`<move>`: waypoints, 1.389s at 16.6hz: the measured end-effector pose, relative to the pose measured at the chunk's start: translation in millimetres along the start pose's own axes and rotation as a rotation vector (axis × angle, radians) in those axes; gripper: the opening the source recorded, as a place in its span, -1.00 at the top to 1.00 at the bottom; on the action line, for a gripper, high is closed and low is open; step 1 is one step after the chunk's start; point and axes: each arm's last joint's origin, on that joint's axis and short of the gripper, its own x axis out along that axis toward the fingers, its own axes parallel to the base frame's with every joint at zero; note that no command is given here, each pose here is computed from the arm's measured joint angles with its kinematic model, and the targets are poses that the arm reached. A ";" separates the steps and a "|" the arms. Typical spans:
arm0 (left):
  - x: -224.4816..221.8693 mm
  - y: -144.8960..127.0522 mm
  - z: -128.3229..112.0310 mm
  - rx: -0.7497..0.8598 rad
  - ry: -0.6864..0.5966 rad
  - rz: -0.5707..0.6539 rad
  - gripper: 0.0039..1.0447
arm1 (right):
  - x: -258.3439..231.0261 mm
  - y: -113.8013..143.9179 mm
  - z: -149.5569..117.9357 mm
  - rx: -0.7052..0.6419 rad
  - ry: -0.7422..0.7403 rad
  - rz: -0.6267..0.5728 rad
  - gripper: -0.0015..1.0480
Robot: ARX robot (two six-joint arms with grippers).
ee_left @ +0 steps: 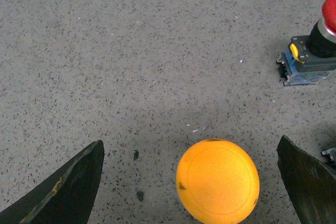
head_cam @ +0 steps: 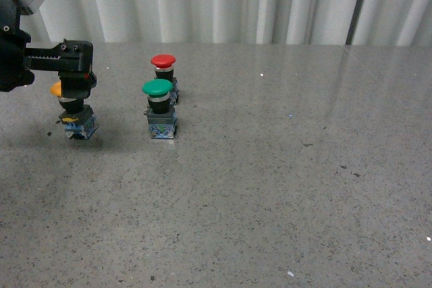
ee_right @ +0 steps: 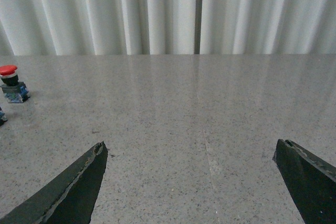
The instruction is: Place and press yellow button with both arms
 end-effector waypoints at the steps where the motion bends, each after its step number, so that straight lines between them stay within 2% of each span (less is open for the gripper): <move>1: 1.3 1.1 -1.2 -0.002 0.005 0.000 -0.88 | 0.0 0.0 0.0 0.000 0.000 0.000 -0.87; 2: 3.6 1.5 -3.2 -0.003 0.012 -0.001 -0.79 | 0.0 0.0 0.0 0.000 0.000 0.000 -0.87; 3: 7.1 1.2 -6.3 -0.003 0.023 -0.009 -0.41 | 0.0 0.0 0.0 0.000 0.000 0.000 -0.87; 4: 7.8 1.0 -6.8 -0.004 0.024 -0.015 0.14 | 0.0 0.0 0.0 0.000 0.000 0.000 -0.87; 5: 3.9 -2.5 -5.3 0.004 0.038 -0.005 0.31 | 0.0 0.0 0.0 0.000 0.000 0.000 -0.87; 7: -12.6 -15.5 9.8 0.033 0.008 -0.013 0.32 | 0.0 0.0 0.0 0.000 0.000 0.000 -0.87; 9: -42.2 -37.0 47.6 0.062 -0.117 -0.045 0.32 | 0.0 0.0 0.0 0.000 0.000 0.000 -0.87; 11: -84.5 -80.3 98.5 0.097 -0.290 -0.126 0.32 | 0.0 0.0 0.0 0.000 0.000 0.000 -0.87; 12: -89.3 -103.5 108.2 0.102 -0.301 -0.166 0.32 | 0.0 0.0 0.0 0.000 0.000 0.000 -0.87; 14: -64.5 -148.2 107.3 0.073 -0.243 -0.212 0.33 | 0.0 0.0 0.0 0.000 0.000 0.000 -0.87; 16: -34.6 -186.2 91.3 0.009 -0.155 -0.250 0.33 | 0.0 0.0 0.0 0.000 0.000 0.000 -0.87; 18: -20.3 -214.3 79.1 -0.057 -0.120 -0.274 0.33 | 0.0 0.0 0.0 0.000 0.000 0.000 -0.87; 23: 9.9 -247.5 54.7 -0.119 -0.036 -0.254 0.33 | 0.0 0.0 0.0 0.000 0.000 0.000 -0.87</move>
